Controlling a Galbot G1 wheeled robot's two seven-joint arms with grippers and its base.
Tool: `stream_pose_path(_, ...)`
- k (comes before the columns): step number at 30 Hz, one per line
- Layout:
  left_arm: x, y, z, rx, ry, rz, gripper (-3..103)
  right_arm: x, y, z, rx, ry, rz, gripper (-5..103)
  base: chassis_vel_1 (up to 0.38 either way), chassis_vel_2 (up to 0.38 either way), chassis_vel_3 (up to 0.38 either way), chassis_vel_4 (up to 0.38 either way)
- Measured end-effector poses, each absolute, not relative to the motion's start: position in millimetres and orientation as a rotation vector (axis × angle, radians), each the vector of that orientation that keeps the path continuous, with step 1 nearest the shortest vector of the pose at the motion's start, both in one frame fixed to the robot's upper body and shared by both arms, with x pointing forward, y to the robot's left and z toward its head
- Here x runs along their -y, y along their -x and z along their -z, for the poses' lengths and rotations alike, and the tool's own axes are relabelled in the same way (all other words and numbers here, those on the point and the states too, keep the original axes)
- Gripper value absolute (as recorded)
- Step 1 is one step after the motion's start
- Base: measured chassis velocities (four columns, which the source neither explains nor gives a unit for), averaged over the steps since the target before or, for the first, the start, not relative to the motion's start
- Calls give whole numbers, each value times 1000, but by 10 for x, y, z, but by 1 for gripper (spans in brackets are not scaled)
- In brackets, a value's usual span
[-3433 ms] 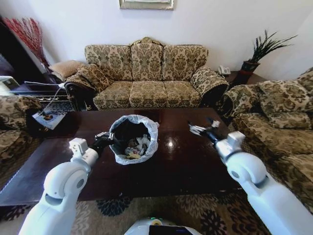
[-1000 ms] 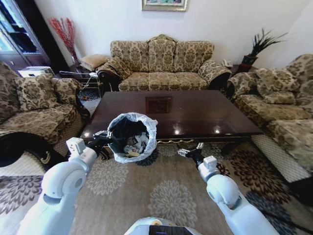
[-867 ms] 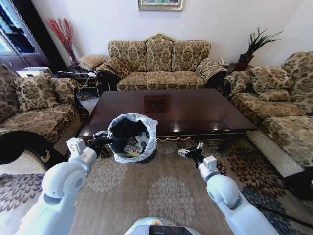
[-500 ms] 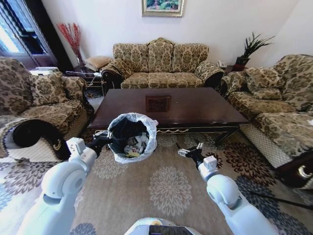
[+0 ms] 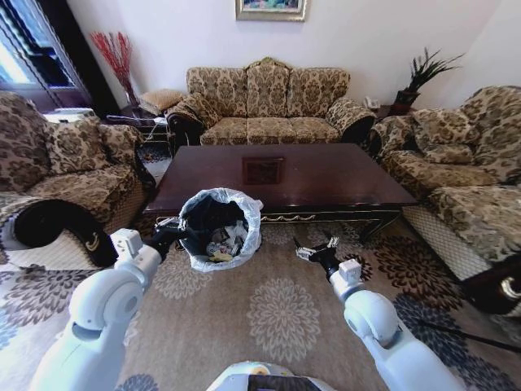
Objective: Move to the front of the table and place the trash on the table into the trash bin.
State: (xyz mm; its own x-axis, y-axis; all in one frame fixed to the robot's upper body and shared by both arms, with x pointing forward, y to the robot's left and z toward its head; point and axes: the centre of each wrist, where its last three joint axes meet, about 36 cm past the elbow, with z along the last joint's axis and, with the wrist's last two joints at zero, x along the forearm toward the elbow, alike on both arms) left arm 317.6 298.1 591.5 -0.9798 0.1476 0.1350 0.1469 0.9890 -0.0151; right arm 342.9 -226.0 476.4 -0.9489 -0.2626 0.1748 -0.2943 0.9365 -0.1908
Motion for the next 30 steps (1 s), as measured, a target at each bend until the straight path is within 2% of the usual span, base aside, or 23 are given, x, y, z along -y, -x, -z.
stream_pose_path(30, -2991, -3174, -5909, 3002, 214, -9, 1, 2261, -3430, -4764, 2947, -426, -322, 100, 0, 0, 0, 0)
